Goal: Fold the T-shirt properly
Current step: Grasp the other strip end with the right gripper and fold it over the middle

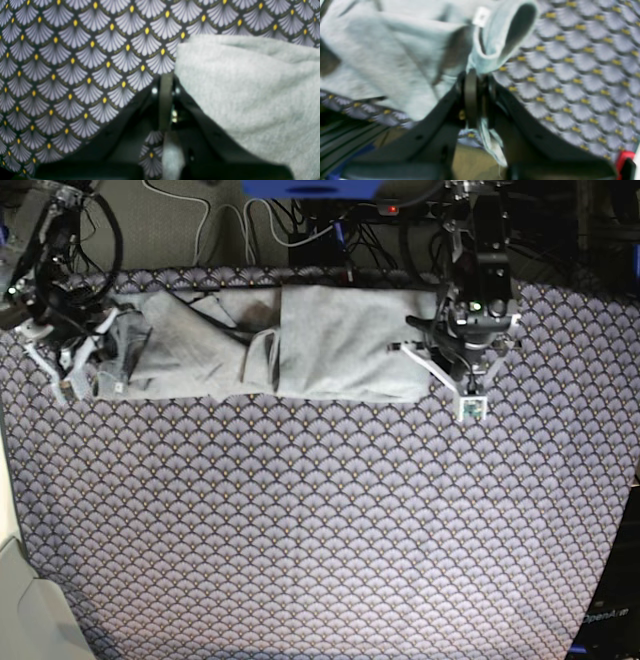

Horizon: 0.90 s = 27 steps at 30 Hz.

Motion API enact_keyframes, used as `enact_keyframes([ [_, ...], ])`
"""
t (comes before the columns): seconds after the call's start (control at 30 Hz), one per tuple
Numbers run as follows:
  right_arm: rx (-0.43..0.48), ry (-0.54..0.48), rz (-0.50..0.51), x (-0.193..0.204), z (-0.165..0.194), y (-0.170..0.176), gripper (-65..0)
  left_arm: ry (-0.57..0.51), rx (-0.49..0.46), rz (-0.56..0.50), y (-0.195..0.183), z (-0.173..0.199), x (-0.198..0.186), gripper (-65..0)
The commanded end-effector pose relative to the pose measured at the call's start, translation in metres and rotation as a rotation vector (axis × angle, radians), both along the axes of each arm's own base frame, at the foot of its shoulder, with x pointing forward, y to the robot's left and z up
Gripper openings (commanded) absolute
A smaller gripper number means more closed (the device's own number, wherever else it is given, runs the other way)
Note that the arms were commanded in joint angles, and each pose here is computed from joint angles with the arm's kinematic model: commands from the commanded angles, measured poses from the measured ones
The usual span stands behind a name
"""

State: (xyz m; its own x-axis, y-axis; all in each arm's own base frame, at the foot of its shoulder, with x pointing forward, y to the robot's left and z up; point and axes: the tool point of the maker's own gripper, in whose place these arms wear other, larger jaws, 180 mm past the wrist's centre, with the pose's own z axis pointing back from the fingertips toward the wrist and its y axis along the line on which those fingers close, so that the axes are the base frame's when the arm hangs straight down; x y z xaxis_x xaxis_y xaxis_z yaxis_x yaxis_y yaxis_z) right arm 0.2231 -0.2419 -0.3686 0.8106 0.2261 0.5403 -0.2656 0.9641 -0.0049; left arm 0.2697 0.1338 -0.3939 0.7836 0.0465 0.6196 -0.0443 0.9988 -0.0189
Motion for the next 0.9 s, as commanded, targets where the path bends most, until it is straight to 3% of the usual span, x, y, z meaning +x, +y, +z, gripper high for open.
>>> enact_keyframes([
  [0.0,-0.001,-0.045,0.018,0.008,0.011,0.003,-65.0,-0.058,0.0,0.0,-0.001,0.016,0.009,-64.5],
  [0.27,0.0,-0.054,0.075,0.011,0.021,0.031,-65.0,-0.141,0.02,0.005,0.004,0.045,0.017,-64.5],
  [0.6,0.043,-0.06,0.159,0.017,0.022,0.068,-65.0,-0.115,0.08,0.209,0.08,0.04,0.0,-64.5],
  [0.87,0.132,-0.065,0.215,0.028,0.025,0.117,-65.0,-0.098,0.157,0.206,0.109,0.04,-0.003,-64.5],
])
